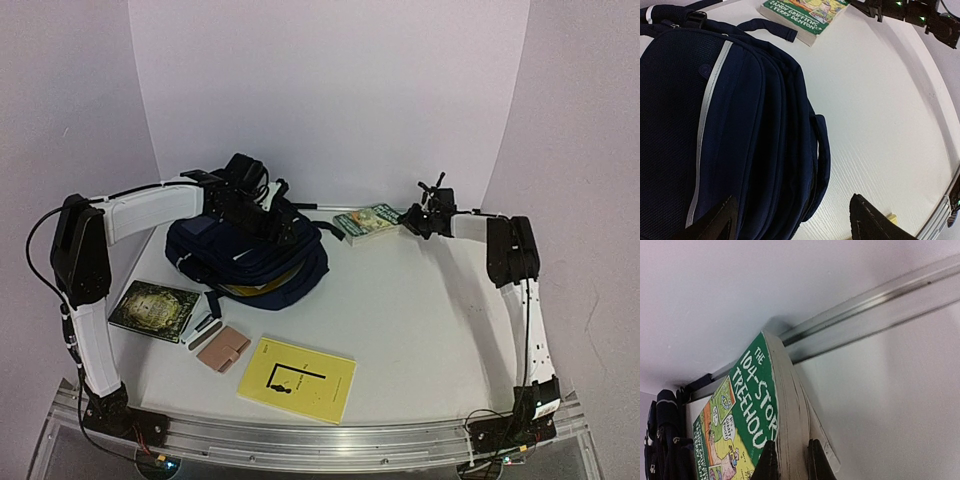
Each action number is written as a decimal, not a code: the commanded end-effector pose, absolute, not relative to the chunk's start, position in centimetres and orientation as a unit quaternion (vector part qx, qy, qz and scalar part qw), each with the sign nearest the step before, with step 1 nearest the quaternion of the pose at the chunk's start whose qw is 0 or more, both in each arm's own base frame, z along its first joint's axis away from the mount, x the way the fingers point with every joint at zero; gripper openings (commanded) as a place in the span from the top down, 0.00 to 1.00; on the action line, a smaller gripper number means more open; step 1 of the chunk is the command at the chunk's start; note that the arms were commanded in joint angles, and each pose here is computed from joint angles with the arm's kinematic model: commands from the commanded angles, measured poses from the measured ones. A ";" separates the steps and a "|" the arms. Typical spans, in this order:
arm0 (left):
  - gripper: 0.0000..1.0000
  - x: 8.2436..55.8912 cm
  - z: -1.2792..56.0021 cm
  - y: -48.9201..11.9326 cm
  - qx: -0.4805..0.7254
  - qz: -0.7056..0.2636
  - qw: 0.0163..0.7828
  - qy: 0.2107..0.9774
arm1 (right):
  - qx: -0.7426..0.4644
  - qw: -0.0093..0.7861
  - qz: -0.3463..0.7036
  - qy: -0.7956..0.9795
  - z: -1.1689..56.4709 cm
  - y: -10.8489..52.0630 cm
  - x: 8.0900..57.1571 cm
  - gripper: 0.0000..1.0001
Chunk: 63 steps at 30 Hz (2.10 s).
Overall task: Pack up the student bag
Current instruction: Pick up the book from the center of the board.
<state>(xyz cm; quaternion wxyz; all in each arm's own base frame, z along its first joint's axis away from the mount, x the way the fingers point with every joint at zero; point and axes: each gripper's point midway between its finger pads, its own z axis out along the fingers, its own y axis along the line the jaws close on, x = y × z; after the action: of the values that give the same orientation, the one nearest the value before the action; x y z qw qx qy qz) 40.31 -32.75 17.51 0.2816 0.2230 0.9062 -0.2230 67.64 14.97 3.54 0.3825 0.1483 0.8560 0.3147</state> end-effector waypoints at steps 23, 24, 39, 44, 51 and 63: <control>0.00 37.6 21.3 -45.5 0.336 -0.440 0.264 0.789 | -0.137 0.416 0.441 0.784 24.5 17.0 43.4 1.00; 0.00 37.2 21.2 -45.8 0.338 -0.457 0.262 0.780 | -0.156 0.425 0.444 0.774 25.5 17.2 42.8 1.00; 0.00 32.6 23.7 -47.6 0.370 -0.594 0.275 0.659 | -0.269 0.456 0.520 0.670 38.1 20.0 35.4 1.00; 0.04 29.9 25.6 -48.3 0.399 -0.615 0.274 0.622 | -0.271 0.452 0.530 0.664 39.1 20.6 34.7 1.00; 0.36 27.6 28.2 -47.7 0.416 -0.636 0.284 0.584 | -0.275 0.443 0.536 0.663 38.7 21.6 34.5 1.00; 1.00 25.9 27.8 -44.3 0.449 -0.547 0.298 0.641 | -0.295 0.422 0.501 0.696 35.6 20.7 33.4 0.10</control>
<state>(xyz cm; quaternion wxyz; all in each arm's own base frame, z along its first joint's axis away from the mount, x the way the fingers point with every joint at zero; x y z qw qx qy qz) 27.22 -46.55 24.58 0.2511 0.4035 0.6527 -0.5901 35.24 21.52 34.56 0.4006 -0.2441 0.7023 0.5354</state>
